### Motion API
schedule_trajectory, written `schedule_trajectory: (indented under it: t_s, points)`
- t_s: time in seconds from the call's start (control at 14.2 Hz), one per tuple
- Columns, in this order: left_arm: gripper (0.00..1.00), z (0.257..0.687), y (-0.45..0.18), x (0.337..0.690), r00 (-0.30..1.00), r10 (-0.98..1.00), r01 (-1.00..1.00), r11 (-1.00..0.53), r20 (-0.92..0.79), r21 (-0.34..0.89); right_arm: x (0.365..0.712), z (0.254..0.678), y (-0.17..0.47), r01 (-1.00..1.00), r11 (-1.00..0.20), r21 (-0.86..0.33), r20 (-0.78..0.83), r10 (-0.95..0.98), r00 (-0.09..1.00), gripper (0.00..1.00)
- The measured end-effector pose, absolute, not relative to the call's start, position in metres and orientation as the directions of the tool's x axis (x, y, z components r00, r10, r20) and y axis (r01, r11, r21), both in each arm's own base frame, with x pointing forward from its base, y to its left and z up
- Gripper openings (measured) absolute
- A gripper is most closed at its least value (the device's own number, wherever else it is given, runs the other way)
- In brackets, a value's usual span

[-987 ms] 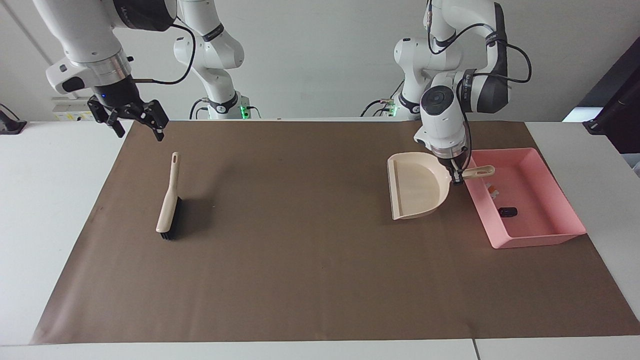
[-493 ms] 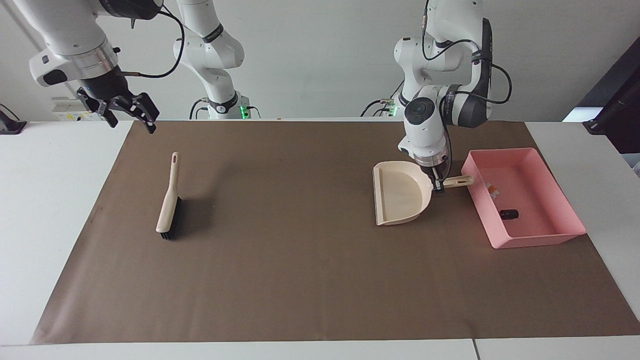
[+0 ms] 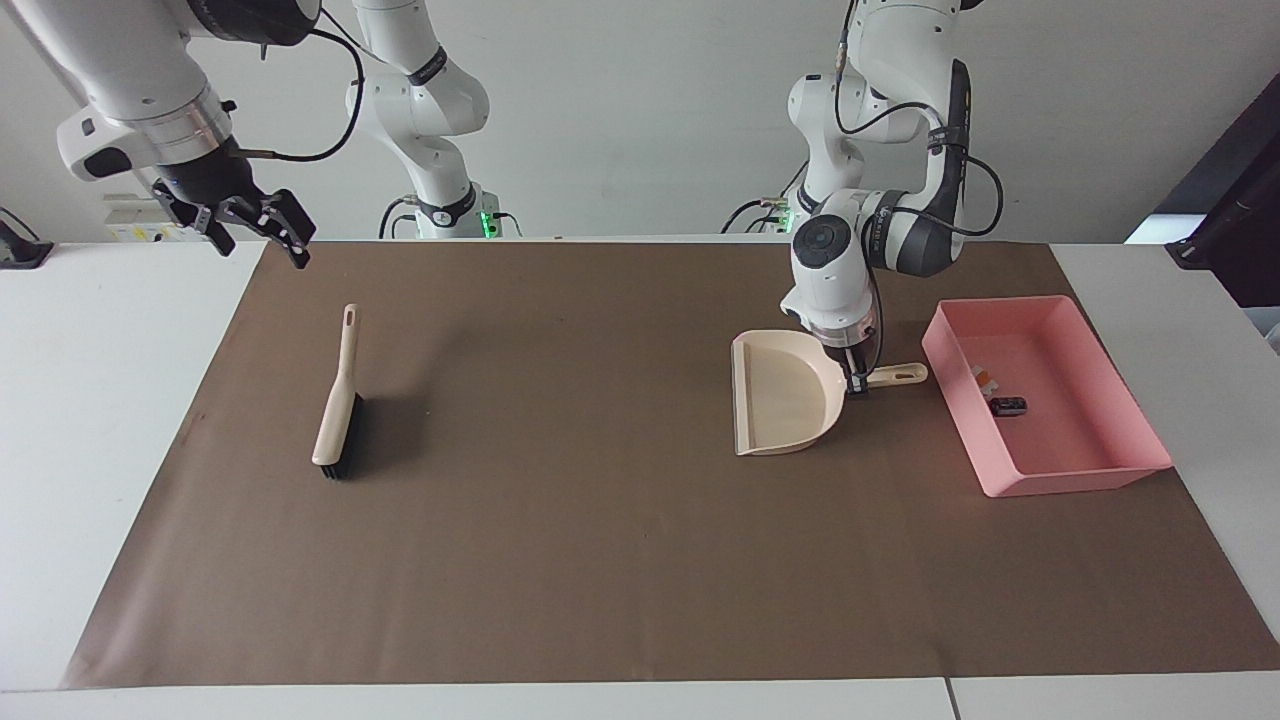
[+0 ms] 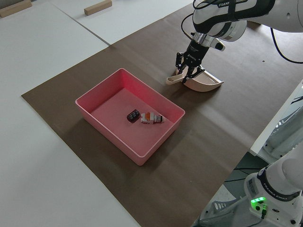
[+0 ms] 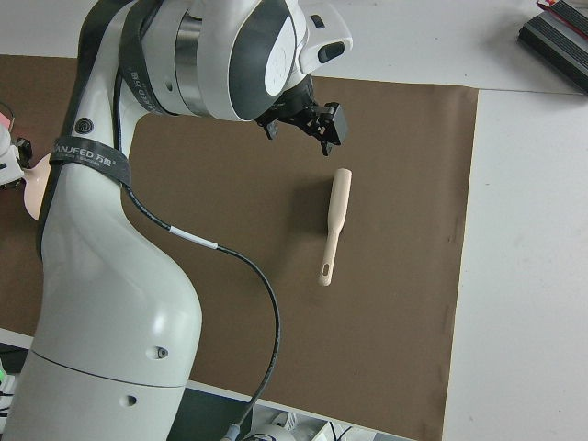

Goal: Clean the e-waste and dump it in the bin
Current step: 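Lower the dustpan back onto the table beside the bin with the left gripper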

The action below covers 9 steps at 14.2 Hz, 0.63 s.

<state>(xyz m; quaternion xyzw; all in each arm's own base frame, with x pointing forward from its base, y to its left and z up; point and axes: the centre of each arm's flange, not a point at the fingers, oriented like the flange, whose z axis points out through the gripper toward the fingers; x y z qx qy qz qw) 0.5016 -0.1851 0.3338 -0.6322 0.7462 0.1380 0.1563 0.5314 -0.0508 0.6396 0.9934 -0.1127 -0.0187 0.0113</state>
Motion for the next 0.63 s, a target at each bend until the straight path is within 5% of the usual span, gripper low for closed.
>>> schedule_trajectory:
  t_s: [0.21,0.42,0.63]
  points:
    - [0.37,0.335,-0.185,0.502,-0.150,-0.901,-0.987,0.162,-0.408,0.006,0.531,0.639,-0.050,-0.222,-0.975,0.027,-0.037,-0.223,0.974,1.00]
    - [0.69,0.351,-0.184,0.499,-0.104,-0.900,-0.993,0.118,-0.423,-0.007,0.531,0.637,-0.043,-0.211,-0.977,0.029,-0.042,-0.212,0.976,1.00]
    - [0.97,0.380,-0.165,0.491,0.143,-0.881,-0.990,-0.124,-0.451,-0.071,0.531,0.636,-0.043,-0.209,-0.977,0.029,-0.043,-0.210,0.977,1.00]
